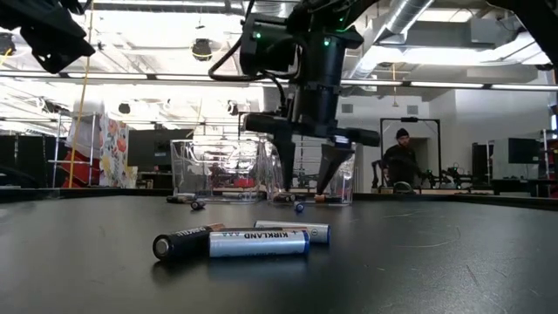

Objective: Sort batteries
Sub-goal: Put the white battery into the left transparent bin

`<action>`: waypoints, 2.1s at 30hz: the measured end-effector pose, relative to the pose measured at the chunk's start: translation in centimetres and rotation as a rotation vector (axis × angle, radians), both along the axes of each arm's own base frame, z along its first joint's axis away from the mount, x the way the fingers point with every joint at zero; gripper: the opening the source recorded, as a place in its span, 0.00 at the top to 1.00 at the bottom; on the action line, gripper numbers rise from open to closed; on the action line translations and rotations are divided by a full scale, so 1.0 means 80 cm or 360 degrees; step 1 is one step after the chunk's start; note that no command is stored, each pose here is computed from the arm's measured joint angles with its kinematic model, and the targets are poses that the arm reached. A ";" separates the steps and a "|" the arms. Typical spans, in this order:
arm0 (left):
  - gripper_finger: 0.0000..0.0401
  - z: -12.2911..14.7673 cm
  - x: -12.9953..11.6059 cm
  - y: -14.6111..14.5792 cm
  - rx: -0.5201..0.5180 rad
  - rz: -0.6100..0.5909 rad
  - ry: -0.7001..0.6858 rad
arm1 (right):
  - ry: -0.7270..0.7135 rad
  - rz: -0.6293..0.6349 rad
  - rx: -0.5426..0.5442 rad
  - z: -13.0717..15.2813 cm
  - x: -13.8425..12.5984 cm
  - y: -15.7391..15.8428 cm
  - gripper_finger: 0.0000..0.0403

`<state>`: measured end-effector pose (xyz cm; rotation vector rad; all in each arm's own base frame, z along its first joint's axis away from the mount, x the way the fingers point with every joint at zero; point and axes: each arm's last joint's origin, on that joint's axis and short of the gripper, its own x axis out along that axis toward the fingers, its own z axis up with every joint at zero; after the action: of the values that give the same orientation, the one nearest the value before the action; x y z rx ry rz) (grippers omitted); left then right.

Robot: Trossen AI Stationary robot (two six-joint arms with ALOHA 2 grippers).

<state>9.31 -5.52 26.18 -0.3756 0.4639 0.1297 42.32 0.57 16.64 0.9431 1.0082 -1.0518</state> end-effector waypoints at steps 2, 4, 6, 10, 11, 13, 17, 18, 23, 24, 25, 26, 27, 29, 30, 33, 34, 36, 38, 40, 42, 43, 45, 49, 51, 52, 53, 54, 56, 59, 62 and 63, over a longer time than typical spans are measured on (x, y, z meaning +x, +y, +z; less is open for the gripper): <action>0.73 -0.001 0.000 0.000 0.0006 0.0000 0.0008 | 0.0002 -0.0007 0.0001 -0.007 0.000 0.004 0.45; 0.73 -0.001 -0.001 0.001 0.0013 0.0001 0.0016 | 0.0018 -0.0021 0.0002 -0.026 0.004 0.007 0.46; 0.73 -0.001 -0.001 0.001 0.0015 0.0001 0.0017 | 0.0004 -0.0023 -0.0016 -0.033 0.006 0.014 0.48; 0.73 -0.002 -0.001 0.001 0.0016 0.0005 0.0023 | 0.0059 -0.0010 -0.0048 -0.054 0.007 0.028 0.57; 0.73 -0.002 -0.001 0.001 0.0014 0.0004 0.0022 | 0.0078 -0.0002 -0.0059 -0.059 0.007 0.031 0.61; 0.73 -0.002 -0.001 0.001 0.0014 0.0004 0.0023 | 0.0094 0.0012 -0.0098 -0.064 0.006 0.036 0.71; 0.73 -0.002 -0.001 0.001 0.0015 0.0003 0.0024 | 0.0090 0.0037 -0.0162 -0.067 0.006 0.046 0.93; 0.73 -0.002 -0.001 0.001 0.0015 0.0003 0.0023 | 0.0086 0.0043 -0.0170 -0.067 0.006 0.049 0.96; 0.73 -0.002 -0.001 0.001 0.0017 0.0003 0.0025 | 0.0079 0.0052 -0.0170 -0.061 0.005 0.052 0.96; 0.73 -0.002 -0.001 0.001 0.0020 0.0001 0.0025 | 0.0079 0.0054 -0.0165 -0.056 0.005 0.052 0.96; 0.73 -0.002 -0.001 0.001 0.0022 0.0000 0.0026 | 0.0078 0.0061 -0.0160 -0.053 0.006 0.053 0.96; 0.73 -0.002 -0.001 0.001 0.0022 0.0000 0.0027 | 0.0075 0.0068 -0.0160 -0.049 0.008 0.053 0.96; 0.73 -0.002 -0.001 0.001 0.0025 0.0000 0.0030 | 0.0070 0.0073 -0.0159 -0.041 0.009 0.053 0.97; 0.73 -0.003 -0.001 0.001 0.0029 0.0000 0.0034 | 0.0084 0.0091 -0.0162 -0.031 0.010 0.054 0.96; 0.73 -0.003 -0.001 0.001 0.0030 0.0000 0.0036 | 0.0091 0.0107 -0.0157 -0.028 0.011 0.054 0.96; 0.73 -0.003 -0.002 0.002 0.0036 -0.0001 0.0043 | 0.0072 0.0121 -0.0130 -0.012 0.013 0.055 0.96; 0.73 -0.003 -0.002 0.002 0.0035 0.0000 0.0043 | 0.0051 0.0122 -0.0131 -0.007 0.014 0.056 0.96; 0.73 -0.004 -0.002 0.002 0.0038 -0.0001 0.0049 | 0.0054 0.0129 -0.0143 0.002 0.012 0.058 0.96; 0.73 -0.004 -0.002 0.002 0.0036 0.0001 0.0052 | 0.0053 0.0137 -0.0162 0.005 0.011 0.061 0.96; 0.73 -0.004 -0.002 0.002 0.0036 0.0001 0.0053 | 0.0042 0.0138 -0.0172 0.011 0.009 0.062 0.96; 0.73 -0.004 -0.002 0.002 0.0036 0.0000 0.0054 | 0.0029 0.0144 -0.0173 0.016 0.008 0.064 0.96; 0.73 -0.004 -0.002 0.002 0.0036 0.0000 0.0054 | 0.0016 0.0149 -0.0175 0.020 0.007 0.066 0.96; 0.73 -0.004 -0.002 0.002 0.0037 0.0001 0.0056 | -0.0007 0.0151 -0.0173 0.026 0.007 0.067 0.96; 0.73 -0.004 -0.002 0.002 0.0039 0.0001 0.0058 | -0.0034 0.0201 -0.0184 0.048 0.009 0.068 0.96; 0.73 -0.004 -0.002 0.002 0.0043 0.0009 0.0054 | -0.0070 0.0257 -0.0207 0.066 0.010 0.068 0.96; 0.73 -0.004 -0.002 0.003 0.0050 0.0021 0.0049 | -0.0087 0.0291 -0.0214 0.077 0.009 0.067 0.96; 0.73 -0.004 -0.002 0.003 0.0056 0.0032 0.0044 | -0.0107 0.0330 -0.0223 0.087 0.009 0.066 0.96; 0.73 -0.004 -0.002 0.003 0.0066 0.0052 0.0034 | -0.0128 0.0367 -0.0234 0.098 0.009 0.064 0.96; 0.73 -0.003 -0.002 0.005 0.0094 0.0101 0.0012 | -0.0174 0.0431 -0.0257 0.120 0.009 0.055 0.96; 0.73 -0.002 -0.002 0.006 0.0122 0.0170 -0.0019 | -0.0255 0.0466 -0.0301 0.151 0.012 0.031 0.96; 0.73 -0.002 -0.001 0.008 0.0040 0.0231 -0.0029 | -0.0328 0.0515 -0.0354 0.181 0.016 -0.002 0.96; 0.73 -0.002 -0.001 0.008 0.0013 0.0247 -0.0031 | -0.0355 0.0531 -0.0372 0.190 0.017 -0.014 0.96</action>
<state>9.24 -4.87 25.99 -0.4042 0.4150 0.2782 43.71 -0.53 31.83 0.6565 0.8035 -0.7469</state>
